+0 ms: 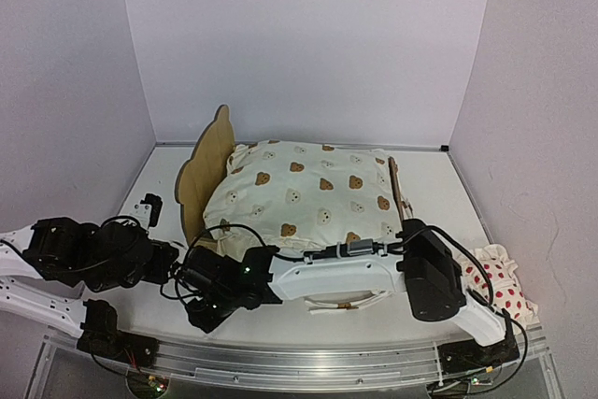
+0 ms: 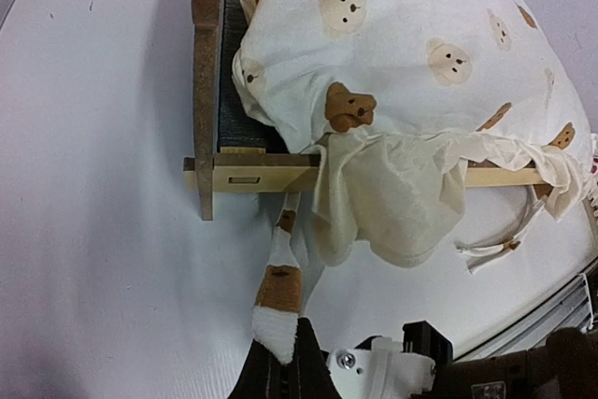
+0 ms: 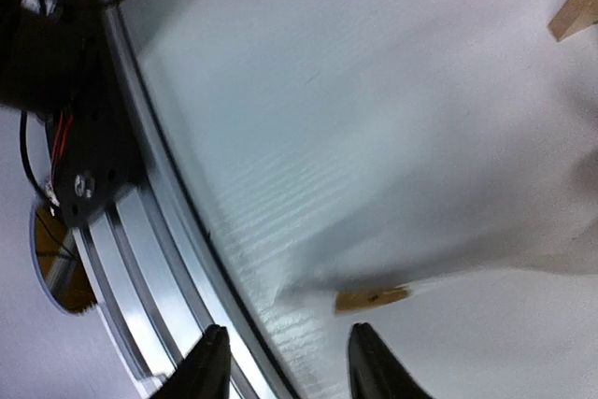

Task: Set up the pet bed

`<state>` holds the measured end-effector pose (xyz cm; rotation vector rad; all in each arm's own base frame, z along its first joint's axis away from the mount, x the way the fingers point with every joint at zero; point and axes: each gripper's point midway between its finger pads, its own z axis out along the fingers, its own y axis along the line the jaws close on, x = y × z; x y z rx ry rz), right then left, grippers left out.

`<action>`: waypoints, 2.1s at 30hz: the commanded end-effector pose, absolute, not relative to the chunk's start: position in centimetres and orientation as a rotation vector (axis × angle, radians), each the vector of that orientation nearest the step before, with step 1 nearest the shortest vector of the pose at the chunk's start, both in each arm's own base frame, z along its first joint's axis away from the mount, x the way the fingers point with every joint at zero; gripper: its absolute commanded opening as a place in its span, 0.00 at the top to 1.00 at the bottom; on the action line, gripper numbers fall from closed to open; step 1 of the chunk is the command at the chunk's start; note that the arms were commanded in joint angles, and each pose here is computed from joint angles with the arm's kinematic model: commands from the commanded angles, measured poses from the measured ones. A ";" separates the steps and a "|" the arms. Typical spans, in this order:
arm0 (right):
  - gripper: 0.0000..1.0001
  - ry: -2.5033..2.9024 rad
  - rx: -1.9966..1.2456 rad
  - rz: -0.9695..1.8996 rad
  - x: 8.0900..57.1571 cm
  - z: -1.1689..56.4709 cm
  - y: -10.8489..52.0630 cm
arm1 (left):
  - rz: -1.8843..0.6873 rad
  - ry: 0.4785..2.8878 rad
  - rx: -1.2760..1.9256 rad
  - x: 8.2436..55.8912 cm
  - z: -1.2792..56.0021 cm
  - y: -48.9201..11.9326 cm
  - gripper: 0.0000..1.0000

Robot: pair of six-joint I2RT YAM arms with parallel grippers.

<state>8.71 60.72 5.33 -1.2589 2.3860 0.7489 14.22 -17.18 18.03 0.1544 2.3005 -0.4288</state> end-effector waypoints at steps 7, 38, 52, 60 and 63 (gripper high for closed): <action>0.29 2.279 -1.254 0.778 7.2 13.6 54.4 | -0.532 2.292 0.183 13.9 19.2 -19.6 1.00; 0.40 2.299 -0.928 0.480 16.6 15.2 43.1 | -0.662 2.606 0.636 9.0 9.4 -31.0 0.84; 0.43 2.319 -0.931 0.497 17.0 14.7 42.1 | -0.417 2.664 0.440 10.4 10.5 -26.5 0.22; 0.46 2.356 -0.970 0.605 15.9 13.3 44.0 | -0.166 2.761 0.268 9.9 8.3 -21.0 0.35; 0.46 2.365 -0.978 0.632 15.6 12.9 44.5 | -0.157 2.790 0.238 9.4 7.1 -20.2 0.39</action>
